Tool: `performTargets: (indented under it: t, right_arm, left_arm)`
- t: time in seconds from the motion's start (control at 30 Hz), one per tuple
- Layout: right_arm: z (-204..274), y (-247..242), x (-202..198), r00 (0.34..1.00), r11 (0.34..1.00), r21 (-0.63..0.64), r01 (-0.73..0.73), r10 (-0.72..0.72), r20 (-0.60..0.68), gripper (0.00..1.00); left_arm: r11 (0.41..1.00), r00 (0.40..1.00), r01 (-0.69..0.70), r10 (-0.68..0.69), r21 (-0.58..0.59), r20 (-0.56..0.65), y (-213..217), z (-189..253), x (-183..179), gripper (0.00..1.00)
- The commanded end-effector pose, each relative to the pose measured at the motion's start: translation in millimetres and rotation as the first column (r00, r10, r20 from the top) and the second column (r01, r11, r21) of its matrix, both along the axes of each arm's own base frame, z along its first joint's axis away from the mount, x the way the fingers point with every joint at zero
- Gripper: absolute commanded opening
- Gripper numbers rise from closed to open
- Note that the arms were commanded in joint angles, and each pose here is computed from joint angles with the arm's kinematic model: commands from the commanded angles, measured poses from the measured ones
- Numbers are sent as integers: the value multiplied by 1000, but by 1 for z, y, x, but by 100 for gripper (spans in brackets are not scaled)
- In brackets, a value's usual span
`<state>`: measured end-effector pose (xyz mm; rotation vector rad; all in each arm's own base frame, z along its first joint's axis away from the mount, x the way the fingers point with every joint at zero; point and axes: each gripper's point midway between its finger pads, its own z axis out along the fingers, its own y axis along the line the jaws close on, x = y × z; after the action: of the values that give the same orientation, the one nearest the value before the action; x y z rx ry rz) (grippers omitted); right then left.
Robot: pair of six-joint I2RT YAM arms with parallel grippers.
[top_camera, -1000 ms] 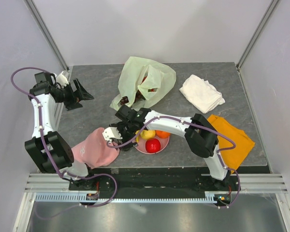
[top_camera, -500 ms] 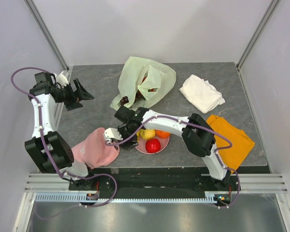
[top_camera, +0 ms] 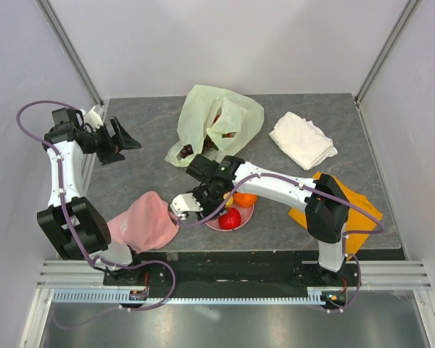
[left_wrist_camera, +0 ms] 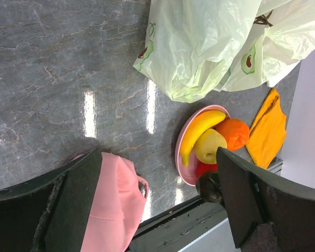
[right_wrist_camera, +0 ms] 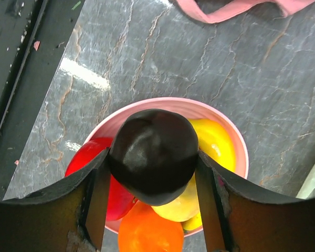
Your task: Take the fake fruits out of the plastic bag
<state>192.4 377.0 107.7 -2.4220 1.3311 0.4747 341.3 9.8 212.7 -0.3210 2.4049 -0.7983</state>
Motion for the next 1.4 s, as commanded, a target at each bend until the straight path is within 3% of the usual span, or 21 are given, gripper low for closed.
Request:
performTargets:
  t: [0.0, 0.17, 0.33, 0.37, 0.77, 0.9, 1.0, 1.03, 1.1, 1.13, 1.23, 1.37]
  right_arm:
    - [-10, -6, 0, 999, 998, -45, -33, 34, 5, 52]
    - [-19, -8, -1, 999, 996, -73, -51, 52, 12, 58]
    - [-19, -7, 0, 998, 996, -73, -48, 49, 24, 75]
    - [-20, -9, 1, 998, 996, -79, -44, 47, 31, 98]
    - [20, 12, 1, 1000, 1000, 20, 13, -13, 18, 98]
    - [40, 33, 2, 976, 976, 114, 184, -168, -140, 98]
    - [41, 43, 11, 913, 940, 89, 328, -292, -285, 98]
    - [28, 42, 11, 879, 928, 26, 373, -344, -332, 98]
    - [26, 47, 24, 860, 910, 5, 416, -391, -326, 90]
    - [9, 43, 24, 858, 912, -51, 406, -400, -322, 72]
    - [-4, 40, 25, 865, 917, -81, 390, -395, -310, 46]
    - [-9, 31, 19, 885, 935, -113, 337, -356, -300, 38]
  left_arm:
    - [1000, 999, 14, -14, -6, 51, -2, 11, 3, 96]
    - [1000, 999, 14, -14, -3, 46, -2, 9, 2, 96]
    - [1000, 999, 16, -16, -8, 41, -2, 7, 2, 96]
    - [1000, 999, 18, -18, -7, 44, -3, 8, 2, 96]
    - [1000, 999, 20, -20, -11, 49, -3, 8, 4, 96]
    - [1000, 998, 21, -21, -12, 51, -3, 9, 3, 96]
    - [1000, 998, 23, -22, -13, 56, -4, 11, 3, 96]
    - [1000, 998, 22, -21, -11, 56, -4, 11, 2, 96]
    - [1000, 998, 22, -21, -13, 57, -4, 11, 3, 96]
    - [1000, 998, 21, -21, -11, 59, -3, 12, 3, 96]
    - [1000, 998, 19, -18, -7, 63, -3, 14, 4, 96]
    - [1000, 998, 17, -17, -4, 63, -2, 15, 4, 96]
